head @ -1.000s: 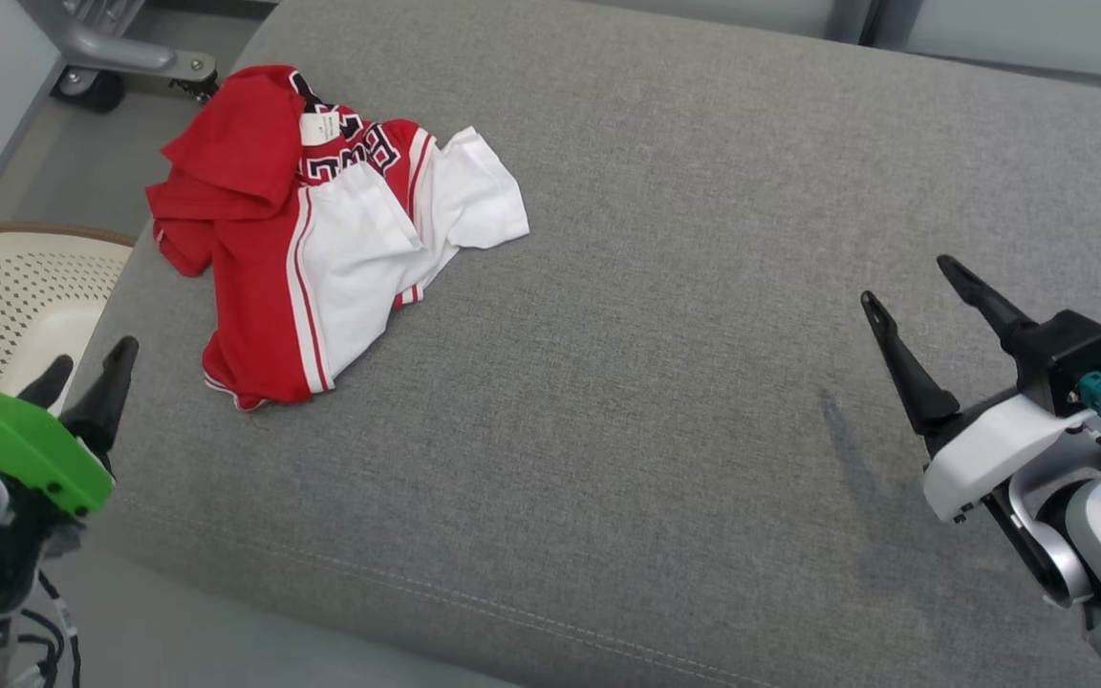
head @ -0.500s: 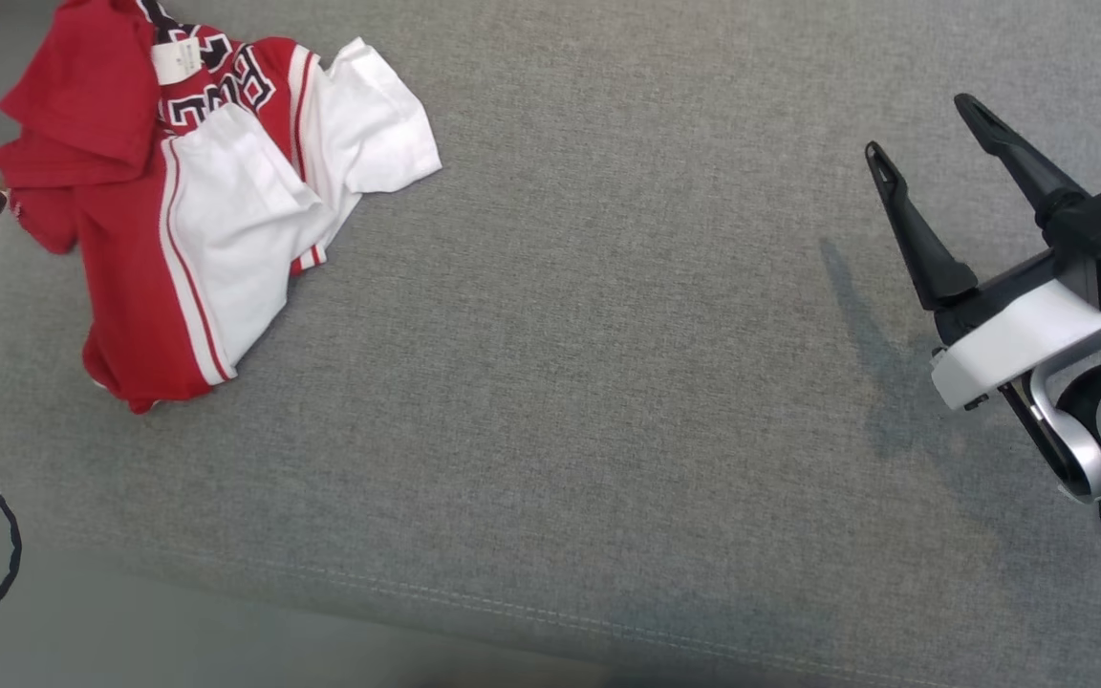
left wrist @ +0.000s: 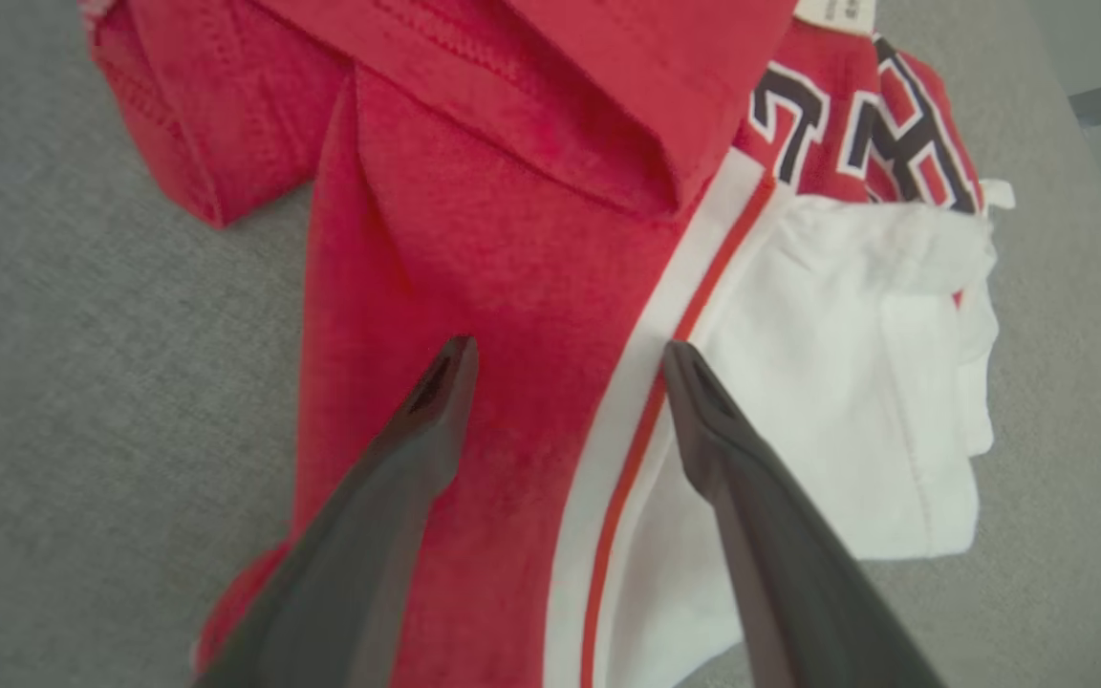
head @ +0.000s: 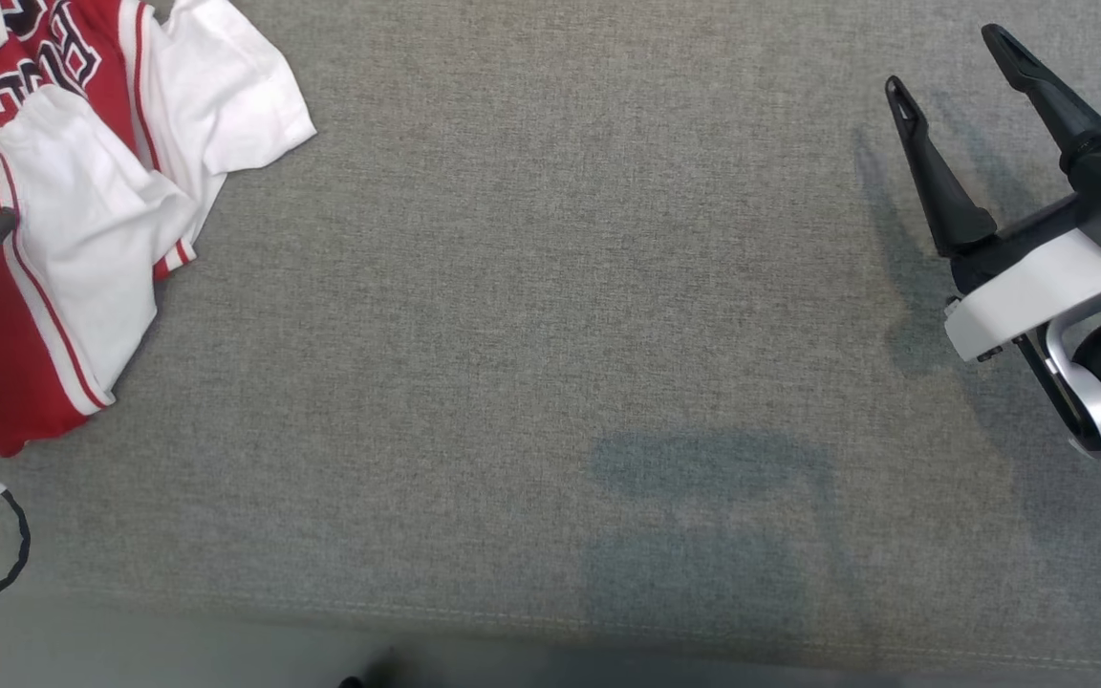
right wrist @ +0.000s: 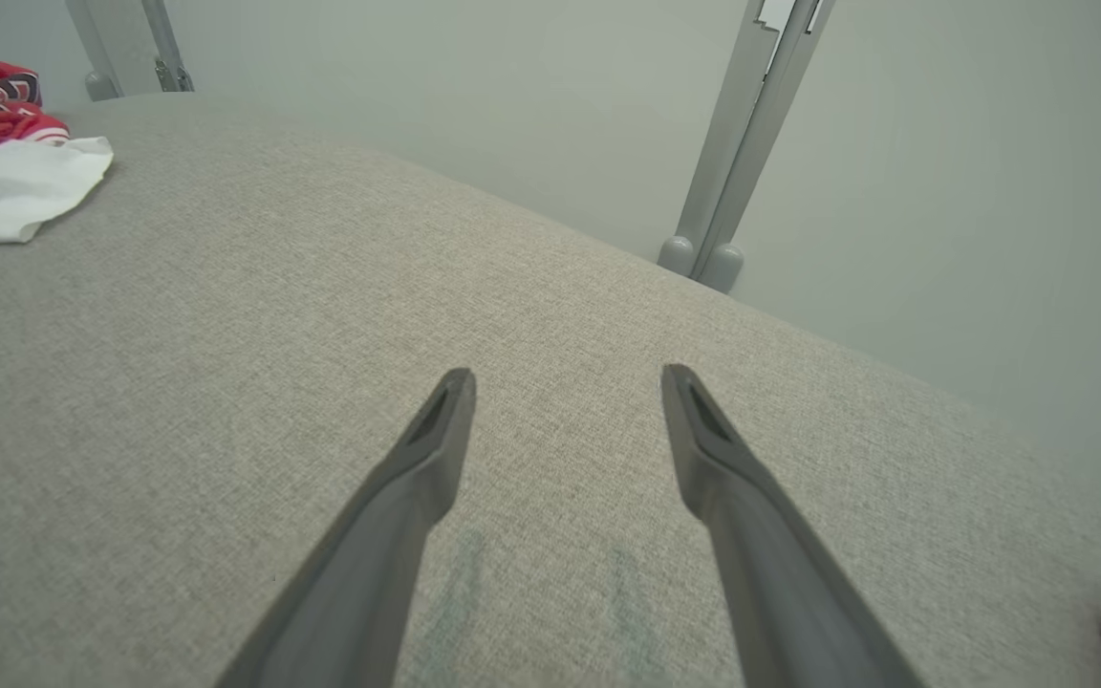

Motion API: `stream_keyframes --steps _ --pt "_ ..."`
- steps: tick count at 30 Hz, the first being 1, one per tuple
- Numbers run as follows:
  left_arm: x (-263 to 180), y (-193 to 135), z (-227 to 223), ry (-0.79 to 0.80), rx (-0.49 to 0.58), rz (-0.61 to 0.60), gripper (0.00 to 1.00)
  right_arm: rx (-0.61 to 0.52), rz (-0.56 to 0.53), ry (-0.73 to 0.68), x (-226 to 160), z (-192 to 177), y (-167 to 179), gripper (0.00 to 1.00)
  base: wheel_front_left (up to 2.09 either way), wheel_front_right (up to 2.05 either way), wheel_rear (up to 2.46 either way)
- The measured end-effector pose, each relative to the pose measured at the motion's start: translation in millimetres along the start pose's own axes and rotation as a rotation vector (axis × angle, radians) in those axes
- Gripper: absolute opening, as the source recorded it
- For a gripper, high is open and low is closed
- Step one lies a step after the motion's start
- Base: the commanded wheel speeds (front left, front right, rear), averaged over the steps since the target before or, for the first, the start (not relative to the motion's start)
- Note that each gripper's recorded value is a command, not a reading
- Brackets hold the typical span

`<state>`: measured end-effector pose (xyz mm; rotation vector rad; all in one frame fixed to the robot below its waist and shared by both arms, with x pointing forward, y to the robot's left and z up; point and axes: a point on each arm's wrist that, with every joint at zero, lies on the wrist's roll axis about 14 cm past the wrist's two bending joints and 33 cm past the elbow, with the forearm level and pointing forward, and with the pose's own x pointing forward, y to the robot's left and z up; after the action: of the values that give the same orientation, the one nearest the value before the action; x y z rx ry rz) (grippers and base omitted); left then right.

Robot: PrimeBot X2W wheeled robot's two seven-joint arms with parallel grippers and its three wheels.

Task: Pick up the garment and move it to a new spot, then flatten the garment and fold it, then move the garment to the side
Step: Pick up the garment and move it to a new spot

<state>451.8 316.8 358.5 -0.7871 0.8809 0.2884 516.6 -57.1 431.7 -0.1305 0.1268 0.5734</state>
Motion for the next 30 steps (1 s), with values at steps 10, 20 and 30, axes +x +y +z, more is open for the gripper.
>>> stream_keyframes --steps 10,20,30 --pt "23 -2 -8 0.043 0.001 0.021 0.57 0.003 -0.027 0.035 -4 -14 -9 1.00 0.00 0.00 0.00" --pt "29 -61 -6 0.012 -0.078 -0.177 0.00 0.011 -0.044 0.043 -6 -18 -11 1.00 0.00 0.00 0.00" --pt "-35 -206 13 -0.113 0.168 -0.643 0.00 0.004 -0.050 0.010 -12 -5 -6 1.00 0.00 0.00 0.00"
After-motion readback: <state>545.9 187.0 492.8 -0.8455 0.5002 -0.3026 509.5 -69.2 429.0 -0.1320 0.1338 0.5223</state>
